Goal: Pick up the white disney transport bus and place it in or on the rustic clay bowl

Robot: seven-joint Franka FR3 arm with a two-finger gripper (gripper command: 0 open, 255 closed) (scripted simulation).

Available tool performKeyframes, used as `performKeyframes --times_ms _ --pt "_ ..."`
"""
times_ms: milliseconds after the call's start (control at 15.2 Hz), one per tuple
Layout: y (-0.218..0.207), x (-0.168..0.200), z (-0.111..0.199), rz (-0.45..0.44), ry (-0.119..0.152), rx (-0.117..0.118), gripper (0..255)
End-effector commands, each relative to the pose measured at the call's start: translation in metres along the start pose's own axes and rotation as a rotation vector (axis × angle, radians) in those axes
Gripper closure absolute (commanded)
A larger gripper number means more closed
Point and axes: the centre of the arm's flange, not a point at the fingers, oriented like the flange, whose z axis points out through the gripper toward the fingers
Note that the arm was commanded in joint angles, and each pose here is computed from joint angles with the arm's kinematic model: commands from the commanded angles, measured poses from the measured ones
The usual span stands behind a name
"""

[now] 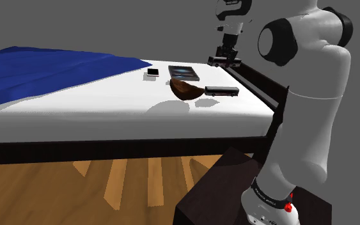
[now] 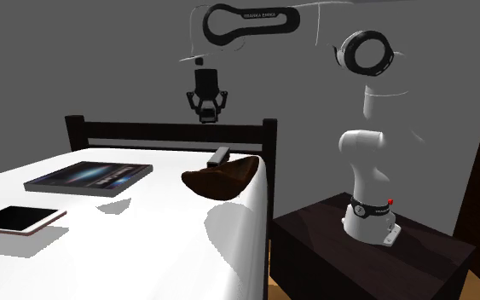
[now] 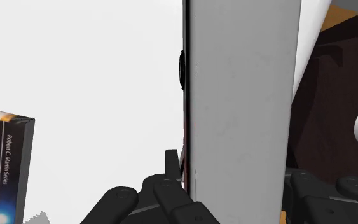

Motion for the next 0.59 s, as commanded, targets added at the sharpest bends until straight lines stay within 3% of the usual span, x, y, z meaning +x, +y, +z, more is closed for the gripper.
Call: performKeyframes --times_ms 0,528 --pt "-0.002 0.028 0.000 0.001 -0.001 0.000 255" --pt "-0.018 0.132 0.003 0.001 -0.001 0.000 255"
